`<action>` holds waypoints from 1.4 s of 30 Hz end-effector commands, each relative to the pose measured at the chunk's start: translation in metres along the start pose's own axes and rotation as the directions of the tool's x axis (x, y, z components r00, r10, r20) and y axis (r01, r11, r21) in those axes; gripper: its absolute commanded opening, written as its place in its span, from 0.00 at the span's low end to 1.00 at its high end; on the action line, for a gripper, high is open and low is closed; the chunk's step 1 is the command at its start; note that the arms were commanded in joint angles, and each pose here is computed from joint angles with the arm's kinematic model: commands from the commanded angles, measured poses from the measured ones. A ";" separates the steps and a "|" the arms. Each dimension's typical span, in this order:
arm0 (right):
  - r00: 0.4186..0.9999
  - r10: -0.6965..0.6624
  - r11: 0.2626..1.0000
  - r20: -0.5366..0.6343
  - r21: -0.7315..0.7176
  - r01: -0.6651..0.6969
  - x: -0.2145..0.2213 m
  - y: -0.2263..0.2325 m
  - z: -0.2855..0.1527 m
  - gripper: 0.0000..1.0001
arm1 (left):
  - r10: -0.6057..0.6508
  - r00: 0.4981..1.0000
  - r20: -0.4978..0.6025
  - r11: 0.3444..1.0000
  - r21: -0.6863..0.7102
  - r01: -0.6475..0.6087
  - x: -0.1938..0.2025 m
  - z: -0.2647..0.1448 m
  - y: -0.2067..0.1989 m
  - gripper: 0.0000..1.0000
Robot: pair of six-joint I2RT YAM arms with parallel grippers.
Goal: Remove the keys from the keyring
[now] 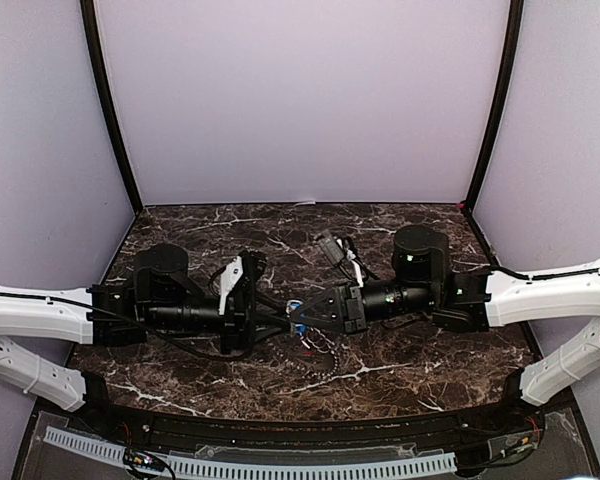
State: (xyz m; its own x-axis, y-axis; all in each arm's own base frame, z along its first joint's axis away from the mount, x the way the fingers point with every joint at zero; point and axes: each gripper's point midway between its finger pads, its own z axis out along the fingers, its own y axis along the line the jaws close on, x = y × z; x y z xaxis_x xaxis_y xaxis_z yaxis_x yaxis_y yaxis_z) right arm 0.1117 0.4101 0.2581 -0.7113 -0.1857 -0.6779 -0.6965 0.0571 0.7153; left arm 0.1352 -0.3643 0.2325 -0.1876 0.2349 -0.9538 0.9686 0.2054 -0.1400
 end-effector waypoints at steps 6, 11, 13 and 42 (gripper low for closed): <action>0.997 -0.036 0.999 0.073 -0.038 0.039 -0.019 0.012 -0.002 0.00 | 0.070 0.997 0.044 0.998 -0.005 -0.070 -0.017 -0.005 -0.008 0.44; 0.997 -0.030 0.999 0.077 -0.031 0.032 -0.020 0.011 -0.003 0.00 | 0.110 0.993 0.037 0.993 -0.053 -0.108 -0.016 -0.004 -0.007 0.53; 0.997 -0.026 0.999 0.078 -0.025 0.028 -0.019 0.009 -0.003 0.00 | 0.127 0.991 0.031 0.990 -0.067 -0.125 -0.015 -0.004 -0.007 0.55; 0.997 0.003 0.999 0.075 -0.041 0.000 -0.016 0.008 -0.002 0.00 | 0.234 0.969 0.082 0.949 -0.234 -0.209 -0.038 -0.007 0.003 0.23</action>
State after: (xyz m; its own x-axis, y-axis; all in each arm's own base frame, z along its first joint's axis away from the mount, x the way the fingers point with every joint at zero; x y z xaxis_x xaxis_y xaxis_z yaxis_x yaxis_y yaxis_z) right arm 0.1152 0.4105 0.2600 -0.7343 -0.1572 -0.6604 -0.6749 0.0648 0.7351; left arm 0.1407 -0.3642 0.2444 0.0143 0.2595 -0.9656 0.9327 0.3446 0.1065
